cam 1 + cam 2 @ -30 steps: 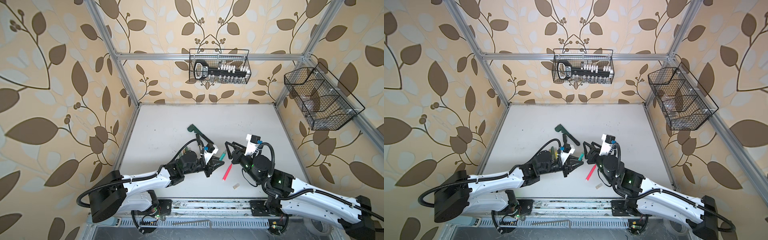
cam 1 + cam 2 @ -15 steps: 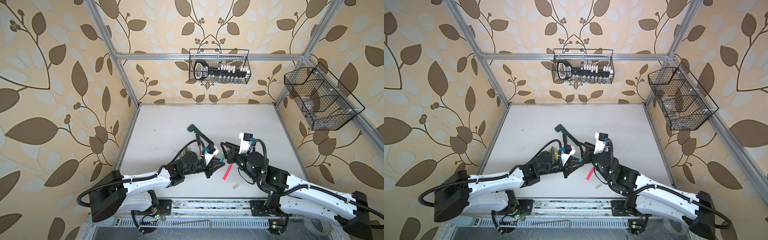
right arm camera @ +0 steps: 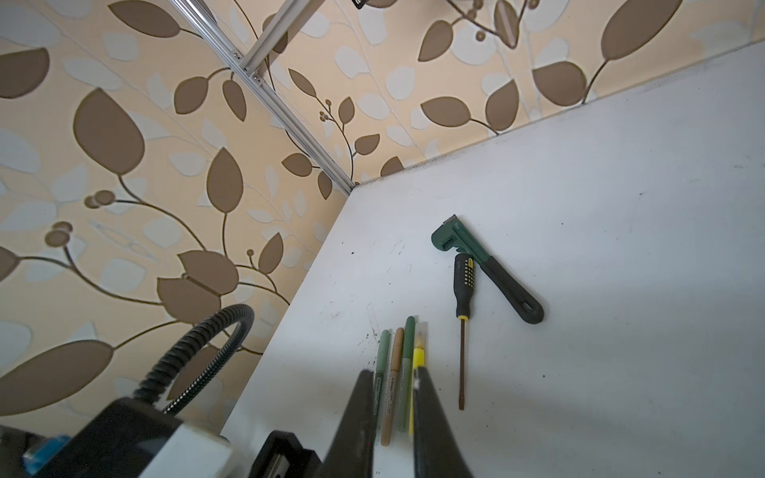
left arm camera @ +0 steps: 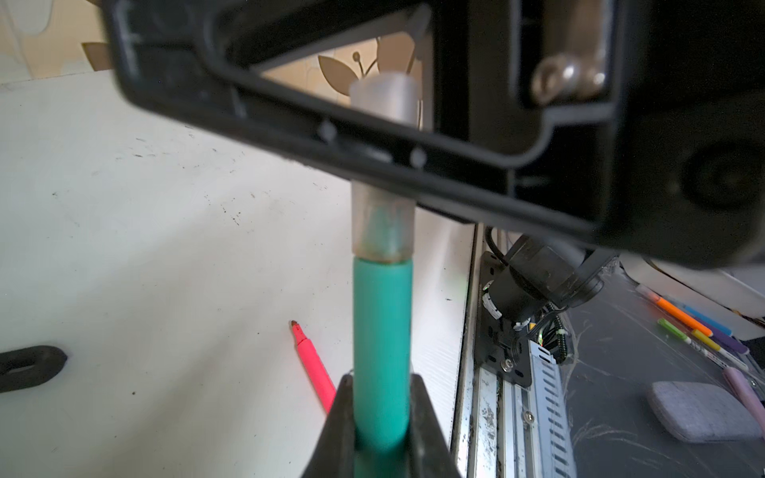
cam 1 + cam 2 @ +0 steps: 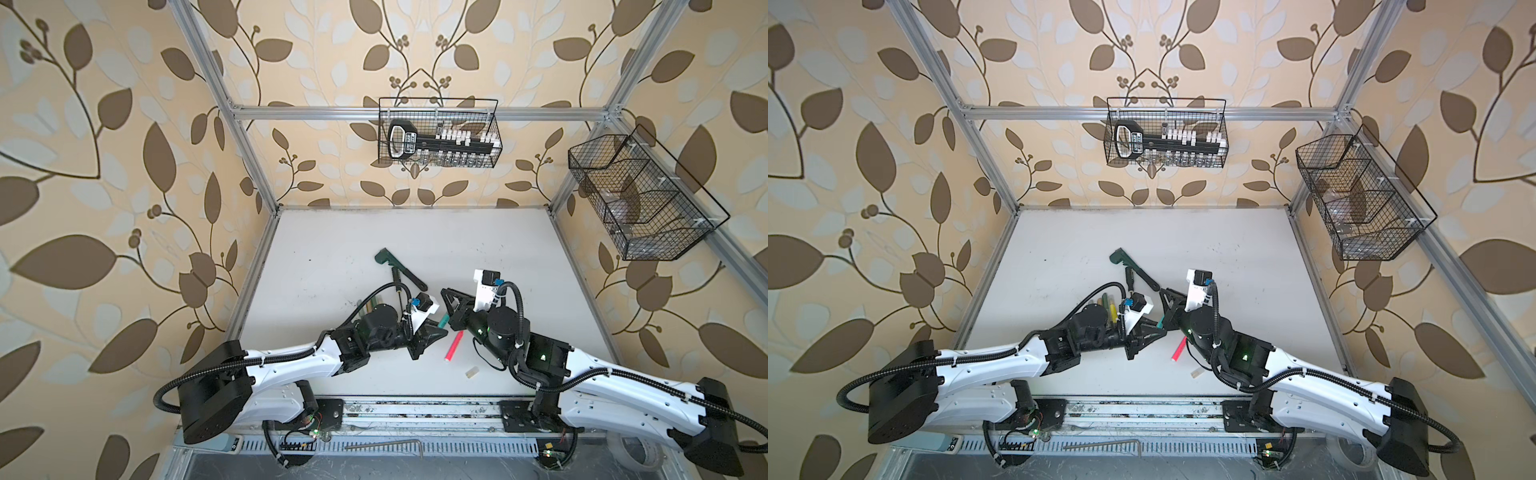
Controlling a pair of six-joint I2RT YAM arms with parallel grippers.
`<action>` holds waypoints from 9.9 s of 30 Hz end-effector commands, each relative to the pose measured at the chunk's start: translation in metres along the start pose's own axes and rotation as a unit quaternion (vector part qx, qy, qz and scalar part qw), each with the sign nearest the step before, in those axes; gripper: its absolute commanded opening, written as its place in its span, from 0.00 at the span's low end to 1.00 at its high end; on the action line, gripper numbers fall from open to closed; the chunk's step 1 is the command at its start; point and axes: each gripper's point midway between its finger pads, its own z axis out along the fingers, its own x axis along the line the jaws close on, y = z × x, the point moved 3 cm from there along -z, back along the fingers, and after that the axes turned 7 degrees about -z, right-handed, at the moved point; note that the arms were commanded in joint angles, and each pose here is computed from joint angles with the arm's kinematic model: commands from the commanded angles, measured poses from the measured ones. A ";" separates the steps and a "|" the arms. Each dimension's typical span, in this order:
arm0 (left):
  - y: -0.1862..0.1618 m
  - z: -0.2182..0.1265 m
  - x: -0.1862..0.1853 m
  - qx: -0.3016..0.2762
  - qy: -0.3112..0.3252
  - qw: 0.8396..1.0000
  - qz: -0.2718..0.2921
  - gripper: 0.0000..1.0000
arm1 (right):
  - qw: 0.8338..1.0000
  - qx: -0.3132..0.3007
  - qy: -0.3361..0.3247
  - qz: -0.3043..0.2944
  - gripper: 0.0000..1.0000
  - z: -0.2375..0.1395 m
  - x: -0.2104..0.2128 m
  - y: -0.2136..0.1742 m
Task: Insert the pens into the pen caps
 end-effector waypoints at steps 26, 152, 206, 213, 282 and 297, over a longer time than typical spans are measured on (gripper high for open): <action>0.169 -0.054 -0.028 -0.226 0.085 0.966 0.089 0.00 | 0.986 0.075 0.143 -0.037 0.00 -0.026 0.058 -0.097; -0.076 -0.019 0.182 0.085 0.618 0.715 -0.316 0.11 | 0.971 0.070 -0.227 0.012 0.60 0.033 -0.174 0.034; -0.079 0.057 -0.022 0.209 0.313 0.926 -0.044 0.22 | 0.970 0.065 -0.234 0.016 0.60 0.028 -0.175 0.034; -0.099 0.074 -0.016 0.235 0.317 0.918 -0.028 0.31 | 0.970 0.067 -0.234 0.015 0.60 0.029 -0.175 0.034; 0.007 0.022 0.068 0.179 0.383 0.885 -0.195 0.00 | 0.966 0.042 -0.254 0.033 0.52 0.016 -0.187 0.036; 0.071 -0.051 0.098 -0.124 0.382 0.914 -0.057 0.00 | 0.995 0.040 -0.096 -0.007 0.64 0.034 -0.112 0.037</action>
